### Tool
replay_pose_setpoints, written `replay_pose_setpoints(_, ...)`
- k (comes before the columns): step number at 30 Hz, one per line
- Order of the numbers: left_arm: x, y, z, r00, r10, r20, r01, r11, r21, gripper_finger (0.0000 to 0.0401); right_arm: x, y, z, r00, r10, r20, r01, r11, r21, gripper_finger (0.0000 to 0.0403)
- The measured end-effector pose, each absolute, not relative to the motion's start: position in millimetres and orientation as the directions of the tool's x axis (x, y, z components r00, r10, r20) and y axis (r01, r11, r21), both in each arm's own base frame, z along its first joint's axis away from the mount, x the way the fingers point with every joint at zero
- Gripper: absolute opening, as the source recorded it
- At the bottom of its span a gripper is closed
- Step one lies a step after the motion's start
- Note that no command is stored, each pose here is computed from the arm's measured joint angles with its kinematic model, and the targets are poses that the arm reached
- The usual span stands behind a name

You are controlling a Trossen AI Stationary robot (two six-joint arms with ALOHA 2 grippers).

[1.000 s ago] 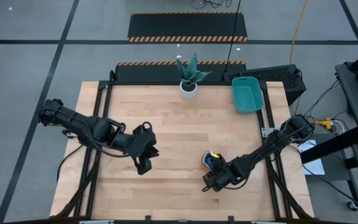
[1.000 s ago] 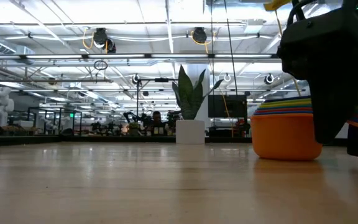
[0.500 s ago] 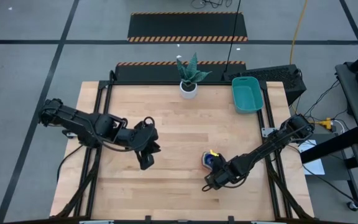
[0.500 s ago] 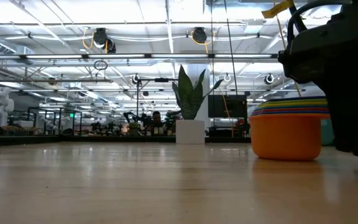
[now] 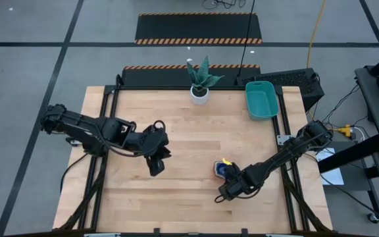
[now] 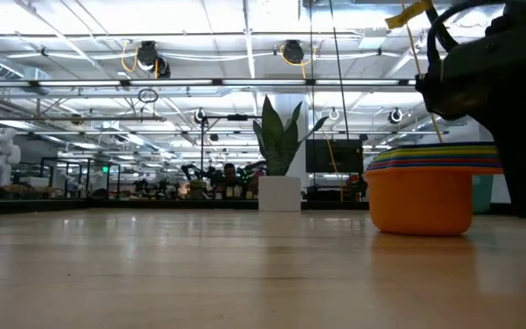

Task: Nest measuring cups in basket
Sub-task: Put the nested measuring cups into the green bin

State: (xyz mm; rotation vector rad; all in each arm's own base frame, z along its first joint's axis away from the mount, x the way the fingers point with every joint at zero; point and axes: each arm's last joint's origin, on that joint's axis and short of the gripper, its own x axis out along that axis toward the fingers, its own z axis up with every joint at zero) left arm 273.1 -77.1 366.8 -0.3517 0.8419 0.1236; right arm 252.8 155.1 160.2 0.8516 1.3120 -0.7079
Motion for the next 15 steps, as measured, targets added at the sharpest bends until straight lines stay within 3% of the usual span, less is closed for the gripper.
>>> replay_pose_setpoints(15, 273.5, -75.7, 366.7, 0.659, -0.047, -0.750, -0.242, 0.932, -0.271, 0.0067, 262.4, 140.4, 164.1, 0.100, 0.069, -0.993, 0.736, 0.666, 0.120, 0.0219)
